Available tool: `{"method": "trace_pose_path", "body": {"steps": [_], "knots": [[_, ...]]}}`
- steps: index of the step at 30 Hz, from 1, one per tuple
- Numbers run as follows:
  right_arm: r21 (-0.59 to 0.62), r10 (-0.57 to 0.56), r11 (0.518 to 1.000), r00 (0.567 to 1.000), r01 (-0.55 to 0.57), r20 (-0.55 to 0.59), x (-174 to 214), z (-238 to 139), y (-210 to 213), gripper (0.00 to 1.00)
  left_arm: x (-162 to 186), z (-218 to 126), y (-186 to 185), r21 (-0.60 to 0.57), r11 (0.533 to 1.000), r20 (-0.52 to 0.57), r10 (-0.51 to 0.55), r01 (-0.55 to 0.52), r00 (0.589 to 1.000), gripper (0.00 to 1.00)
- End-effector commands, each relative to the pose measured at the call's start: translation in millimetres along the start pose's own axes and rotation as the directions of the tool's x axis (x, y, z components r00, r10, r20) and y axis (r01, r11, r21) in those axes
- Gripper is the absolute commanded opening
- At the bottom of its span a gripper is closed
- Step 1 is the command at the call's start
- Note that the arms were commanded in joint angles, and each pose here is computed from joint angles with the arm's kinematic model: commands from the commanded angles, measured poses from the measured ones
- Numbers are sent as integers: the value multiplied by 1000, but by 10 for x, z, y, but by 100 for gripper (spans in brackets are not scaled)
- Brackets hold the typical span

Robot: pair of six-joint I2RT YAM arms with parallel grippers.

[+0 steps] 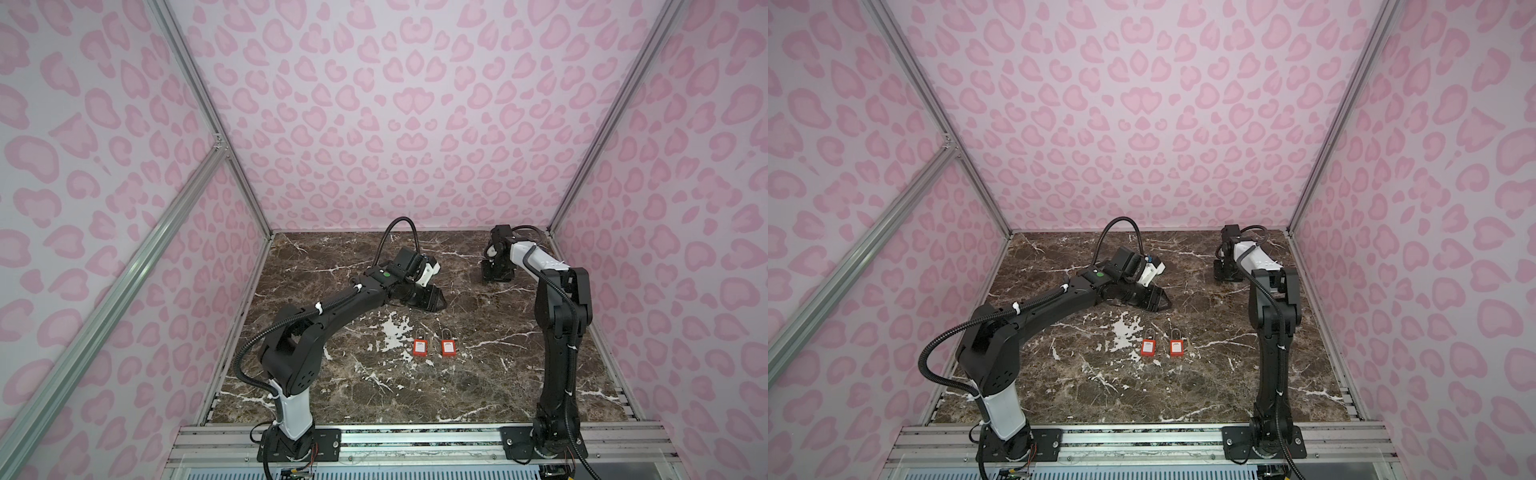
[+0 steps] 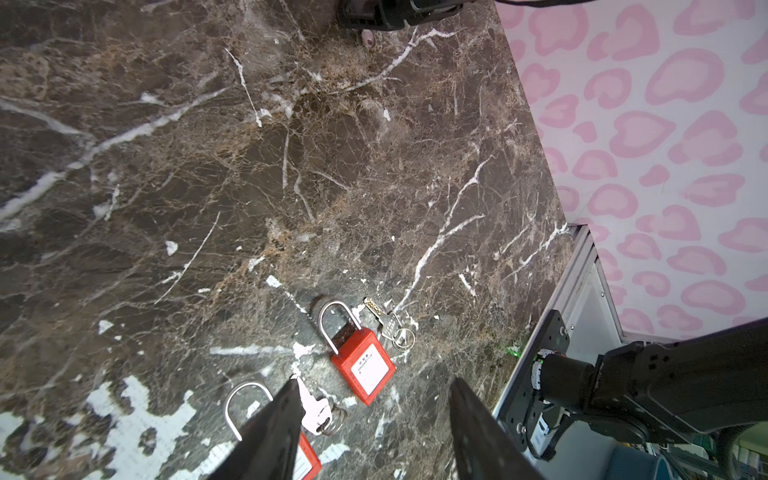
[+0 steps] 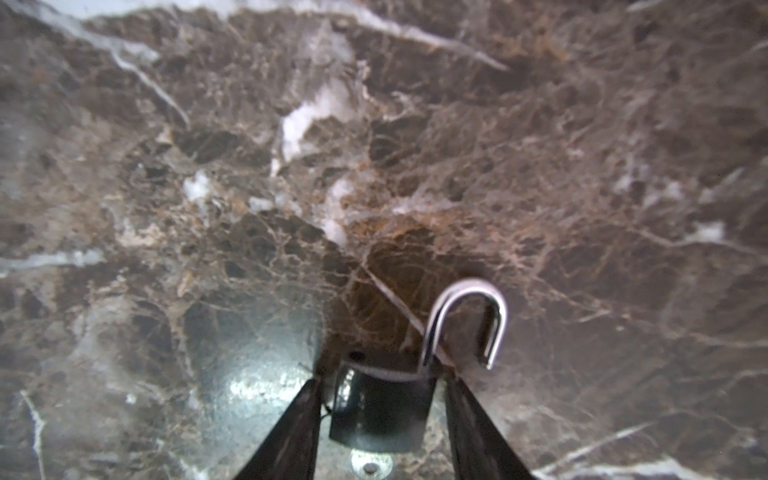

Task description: Lock with the key

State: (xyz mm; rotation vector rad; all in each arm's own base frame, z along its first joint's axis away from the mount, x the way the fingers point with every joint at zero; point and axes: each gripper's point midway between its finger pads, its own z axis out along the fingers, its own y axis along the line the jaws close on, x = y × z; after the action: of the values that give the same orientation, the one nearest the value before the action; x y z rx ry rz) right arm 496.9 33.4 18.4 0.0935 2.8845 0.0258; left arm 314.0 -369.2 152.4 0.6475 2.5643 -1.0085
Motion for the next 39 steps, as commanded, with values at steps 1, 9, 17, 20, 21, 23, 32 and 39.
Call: {"method": "trace_pose_path", "body": {"steps": [1, 9, 17, 20, 21, 23, 32, 39], "knots": [[-33, 37, 999, 998, -39, -51, 132, 129, 52, 50, -72, -84, -96, 27, 1000, 25, 5, -6, 1000, 58], [-9, 33, 999, 999, -33, -42, 128, 148, 37, 41, -84, -106, -93, 31, 1000, 32, 1, -2, 999, 58], [-20, -43, 999, 999, 43, -25, 151, 1, 137, 34, -116, -135, -20, 15, 999, 70, -43, 42, 997, 59], [-29, -67, 997, 997, 66, -24, 176, -62, 193, 33, -155, -160, -6, 29, 998, 91, -63, 60, 994, 59], [-35, -69, 997, 997, 69, -22, 179, -94, 217, 33, -166, -168, 3, 34, 997, 98, -73, 69, 993, 59], [-61, -73, 995, 997, 72, -7, 181, -194, 292, 33, -204, -196, 32, 45, 994, 122, -104, 99, 987, 59], [-126, -321, 932, 935, 340, 155, 419, -806, 1070, 31, -353, -389, 119, 271, 933, 189, -291, 235, 938, 60], [-191, -505, 802, 814, 565, 289, 874, -1178, 1665, 29, -358, -483, 282, 255, 930, 215, -323, 266, 921, 60]]}}
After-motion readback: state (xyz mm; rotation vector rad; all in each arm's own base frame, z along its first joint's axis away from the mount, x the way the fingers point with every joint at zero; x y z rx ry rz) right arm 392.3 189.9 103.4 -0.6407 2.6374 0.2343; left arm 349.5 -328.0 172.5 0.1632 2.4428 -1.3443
